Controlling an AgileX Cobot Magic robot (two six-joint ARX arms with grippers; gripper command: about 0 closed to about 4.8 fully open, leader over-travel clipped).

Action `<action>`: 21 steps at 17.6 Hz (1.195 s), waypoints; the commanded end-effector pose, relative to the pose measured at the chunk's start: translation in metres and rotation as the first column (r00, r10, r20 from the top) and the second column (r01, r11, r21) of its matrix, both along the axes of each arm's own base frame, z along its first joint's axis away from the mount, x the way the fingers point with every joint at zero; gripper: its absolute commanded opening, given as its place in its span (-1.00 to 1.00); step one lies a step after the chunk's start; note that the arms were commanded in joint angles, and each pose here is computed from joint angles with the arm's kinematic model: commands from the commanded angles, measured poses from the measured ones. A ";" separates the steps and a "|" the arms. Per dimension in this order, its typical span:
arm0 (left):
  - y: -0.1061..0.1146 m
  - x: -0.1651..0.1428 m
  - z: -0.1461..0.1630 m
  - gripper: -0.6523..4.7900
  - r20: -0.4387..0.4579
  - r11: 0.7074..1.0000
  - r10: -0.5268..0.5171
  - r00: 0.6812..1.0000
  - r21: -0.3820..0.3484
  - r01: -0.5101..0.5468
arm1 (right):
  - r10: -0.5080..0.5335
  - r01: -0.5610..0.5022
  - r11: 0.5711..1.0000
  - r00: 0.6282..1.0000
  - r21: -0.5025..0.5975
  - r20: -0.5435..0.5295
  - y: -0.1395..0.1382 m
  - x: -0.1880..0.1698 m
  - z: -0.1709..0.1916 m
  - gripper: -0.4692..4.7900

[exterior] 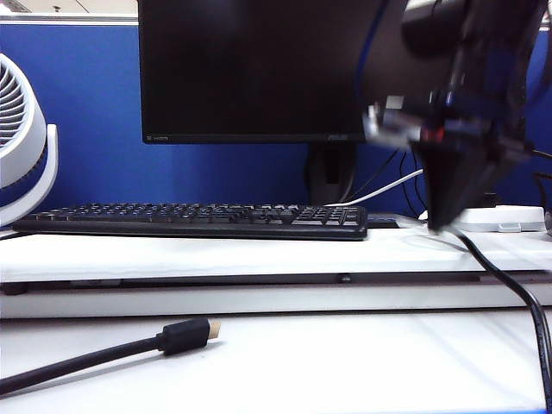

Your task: Pick up the Type-C charging cable and the charging base, insert one end of the Type-C charger into the corresponding slot on the base, and finally place the plugged-in charger back on the table.

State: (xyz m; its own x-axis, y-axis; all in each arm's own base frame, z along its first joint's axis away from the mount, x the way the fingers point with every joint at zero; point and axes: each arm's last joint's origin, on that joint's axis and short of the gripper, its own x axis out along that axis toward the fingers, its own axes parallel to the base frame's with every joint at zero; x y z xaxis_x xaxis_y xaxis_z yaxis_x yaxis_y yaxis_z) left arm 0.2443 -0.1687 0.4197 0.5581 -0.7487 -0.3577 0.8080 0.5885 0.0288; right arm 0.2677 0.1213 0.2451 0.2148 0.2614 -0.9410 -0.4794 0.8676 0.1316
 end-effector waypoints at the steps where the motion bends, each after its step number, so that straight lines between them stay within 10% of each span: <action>1: 0.001 -0.002 0.004 -0.78 0.014 1.000 -0.008 1.000 -0.012 0.008 | 0.103 -0.107 0.992 0.993 0.072 0.057 -0.001 -0.010 0.019 -0.83; 12: 0.001 -0.002 0.004 -0.78 0.013 1.000 -0.008 1.000 -0.012 0.008 | 0.227 -0.226 0.974 0.974 0.022 -0.017 -0.006 -0.023 0.018 -0.81; 16: 0.001 -0.002 0.004 -0.78 0.012 1.000 -0.008 1.000 -0.012 0.008 | 0.230 -0.229 0.972 0.973 0.057 -0.013 -0.005 -0.023 0.019 -0.21; 21: 0.001 -0.002 0.003 -0.78 0.012 1.000 -0.008 1.000 -0.012 0.008 | -0.157 0.159 0.955 0.987 0.251 -0.026 0.003 -0.007 0.035 -0.21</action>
State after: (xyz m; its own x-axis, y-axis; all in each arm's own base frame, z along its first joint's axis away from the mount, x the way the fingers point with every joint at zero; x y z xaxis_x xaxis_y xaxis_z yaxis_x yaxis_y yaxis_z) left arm 0.2439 -0.1686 0.4186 0.5534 -0.7466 -0.3693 0.8087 0.5877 0.0239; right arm 0.2539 0.1204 0.2716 0.1898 0.4140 -0.8903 -0.4748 0.8324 0.2859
